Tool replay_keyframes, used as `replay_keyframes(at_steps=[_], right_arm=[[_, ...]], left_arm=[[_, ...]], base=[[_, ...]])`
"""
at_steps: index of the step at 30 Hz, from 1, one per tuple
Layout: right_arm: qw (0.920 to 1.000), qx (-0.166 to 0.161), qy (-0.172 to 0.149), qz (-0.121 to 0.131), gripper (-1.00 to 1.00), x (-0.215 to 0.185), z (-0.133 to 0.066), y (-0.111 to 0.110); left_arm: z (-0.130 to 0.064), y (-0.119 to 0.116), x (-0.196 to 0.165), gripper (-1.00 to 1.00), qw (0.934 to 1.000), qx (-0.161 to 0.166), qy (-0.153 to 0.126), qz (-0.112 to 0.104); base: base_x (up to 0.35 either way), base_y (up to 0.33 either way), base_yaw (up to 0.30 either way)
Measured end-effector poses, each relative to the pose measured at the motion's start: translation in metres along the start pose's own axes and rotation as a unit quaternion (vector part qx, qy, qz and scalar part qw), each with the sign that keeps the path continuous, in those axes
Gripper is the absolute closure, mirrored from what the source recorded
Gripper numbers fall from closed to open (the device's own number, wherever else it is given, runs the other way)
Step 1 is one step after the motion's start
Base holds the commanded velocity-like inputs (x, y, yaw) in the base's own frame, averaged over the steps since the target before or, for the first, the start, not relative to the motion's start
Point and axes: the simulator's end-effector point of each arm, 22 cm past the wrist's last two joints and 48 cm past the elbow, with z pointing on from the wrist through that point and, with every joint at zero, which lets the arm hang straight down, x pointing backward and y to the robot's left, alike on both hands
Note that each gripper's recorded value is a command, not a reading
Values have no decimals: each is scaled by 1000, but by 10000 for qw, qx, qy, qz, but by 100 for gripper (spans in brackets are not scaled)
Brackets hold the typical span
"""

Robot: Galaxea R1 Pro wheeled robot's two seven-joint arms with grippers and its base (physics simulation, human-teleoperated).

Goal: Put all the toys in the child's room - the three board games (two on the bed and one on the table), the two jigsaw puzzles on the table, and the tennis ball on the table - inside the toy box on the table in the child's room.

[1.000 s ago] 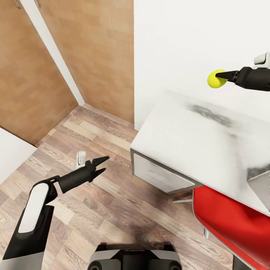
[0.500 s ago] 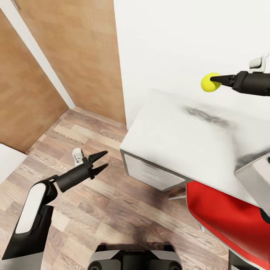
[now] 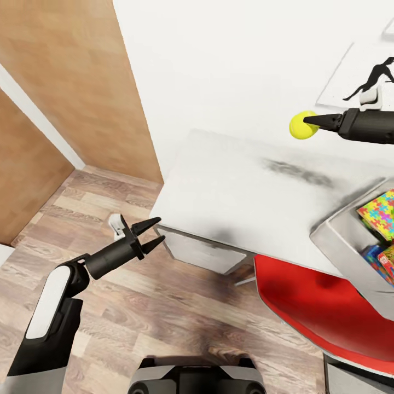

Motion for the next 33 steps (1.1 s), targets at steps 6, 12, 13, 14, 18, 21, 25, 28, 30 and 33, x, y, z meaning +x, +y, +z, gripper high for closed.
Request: replay_keyframes(at_steps=[6,12,13,14,18,21,25,28,30,33], right_arm=[[10000,24,1,-12,100,-1,-4,-1],[10000,72,6,-33,100,-3,-9,-3],[10000,82,8,-39,100,-3,-10,-4],[9999,93,9,-44,100,-4,-11,-4],[9999,124,11,-57,100,-5,-15,-6],[9999,91,28,-36,100,-5,-18,-5],[10000,8,87,7,100,-2,-20,-2],[9999,-25,124,25,100,-1,-22,0],[9998,-58,162,37,100,1,-23,1],[9997,-90,217,44,100,4,-24,3]], left_arm=[[1,1,1,-100,10000,-50,18,10],[1,9,1,-100,9997,-251,20,29],[1,11,1,-100,9995,-301,21,32],[1,13,1,-100,9994,-348,23,35],[1,17,2,-100,9990,-450,25,40],[2,18,2,-100,9988,-495,29,43],[6,17,7,-100,9986,-510,107,64],[8,17,10,-100,9985,-516,165,81],[10,16,13,-100,9984,-520,203,93],[12,16,15,-100,9983,-525,238,103]], base=[[0,0,-284],[0,0,-285],[0,0,-285],[0,0,-285],[0,0,-285],[0,0,-285],[0,0,-285],[0,0,-285],[0,0,-285],[0,0,-285]])
